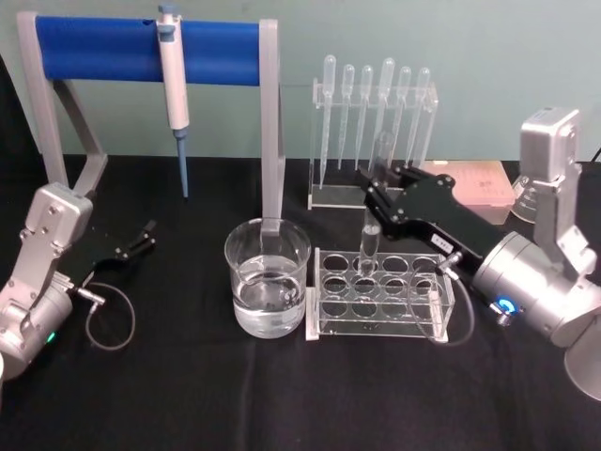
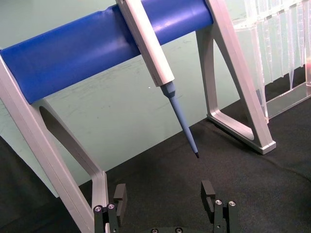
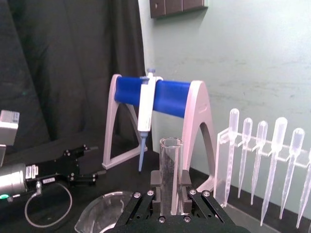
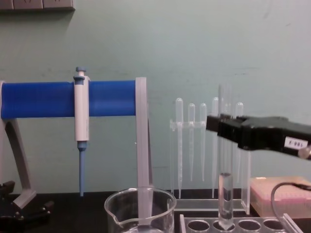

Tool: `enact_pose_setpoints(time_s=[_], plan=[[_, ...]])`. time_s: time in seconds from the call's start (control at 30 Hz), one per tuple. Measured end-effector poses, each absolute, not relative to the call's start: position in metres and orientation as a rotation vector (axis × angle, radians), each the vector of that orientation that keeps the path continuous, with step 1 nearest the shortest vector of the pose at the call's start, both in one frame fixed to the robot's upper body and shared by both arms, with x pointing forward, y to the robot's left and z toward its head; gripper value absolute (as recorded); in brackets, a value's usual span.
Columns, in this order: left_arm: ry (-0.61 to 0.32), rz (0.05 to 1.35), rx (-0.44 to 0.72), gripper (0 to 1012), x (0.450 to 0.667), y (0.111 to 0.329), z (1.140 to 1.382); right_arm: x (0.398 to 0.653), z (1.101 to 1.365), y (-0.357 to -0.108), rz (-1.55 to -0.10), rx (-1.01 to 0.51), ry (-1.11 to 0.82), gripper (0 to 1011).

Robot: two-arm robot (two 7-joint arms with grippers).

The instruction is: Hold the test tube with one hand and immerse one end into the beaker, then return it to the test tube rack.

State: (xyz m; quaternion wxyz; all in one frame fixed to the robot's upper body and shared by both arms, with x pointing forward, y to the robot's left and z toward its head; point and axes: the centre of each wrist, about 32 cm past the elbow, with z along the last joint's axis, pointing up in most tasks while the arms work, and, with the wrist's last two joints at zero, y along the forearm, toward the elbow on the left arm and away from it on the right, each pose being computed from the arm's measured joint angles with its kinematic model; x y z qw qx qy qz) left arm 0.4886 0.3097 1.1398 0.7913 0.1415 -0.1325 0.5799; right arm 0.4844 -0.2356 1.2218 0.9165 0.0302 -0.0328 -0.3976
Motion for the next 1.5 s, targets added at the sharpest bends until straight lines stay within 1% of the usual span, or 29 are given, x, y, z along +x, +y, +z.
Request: enact_pose_setpoints(time_s=[0.33,0.77,1.1,1.2,1.23,1.3,1.37,1.43,1.47,1.5], plan=[[-0.285,1.248,0.305,1000,0.489,0.31,1.14,0.486,1.211,-0.232,-0.819,0.035,-0.052,225],[-0.285,1.248,0.304,1000,0.489,0.31,1.14,0.492,1.189,-0.227,-0.811,-0.017,-0.029,225],[-0.285,1.248,0.304,1000,0.489,0.31,1.14,0.496,1.182,-0.225,-0.794,-0.078,-0.038,225],[-0.285,1.248,0.304,1000,0.489,0.31,1.14,0.497,1.182,-0.225,-0.793,-0.088,-0.039,282],[-0.285,1.248,0.304,1000,0.489,0.31,1.14,0.497,1.182,-0.225,-0.793,-0.094,-0.038,341],[-0.285,1.248,0.305,1000,0.489,0.31,1.14,0.496,1.183,-0.226,-0.794,-0.1,-0.037,383],[-0.285,1.248,0.304,1000,0.489,0.31,1.14,0.495,1.185,-0.229,-0.796,-0.112,-0.033,456],[-0.285,1.248,0.304,1000,0.489,0.31,1.14,0.492,1.187,-0.232,-0.798,-0.126,-0.028,504],[-0.285,1.248,0.304,1000,0.489,0.31,1.14,0.489,1.19,-0.237,-0.802,-0.141,-0.019,567],[-0.285,1.248,0.304,1000,0.489,0.31,1.14,0.488,1.191,-0.241,-0.804,-0.148,-0.016,586]])
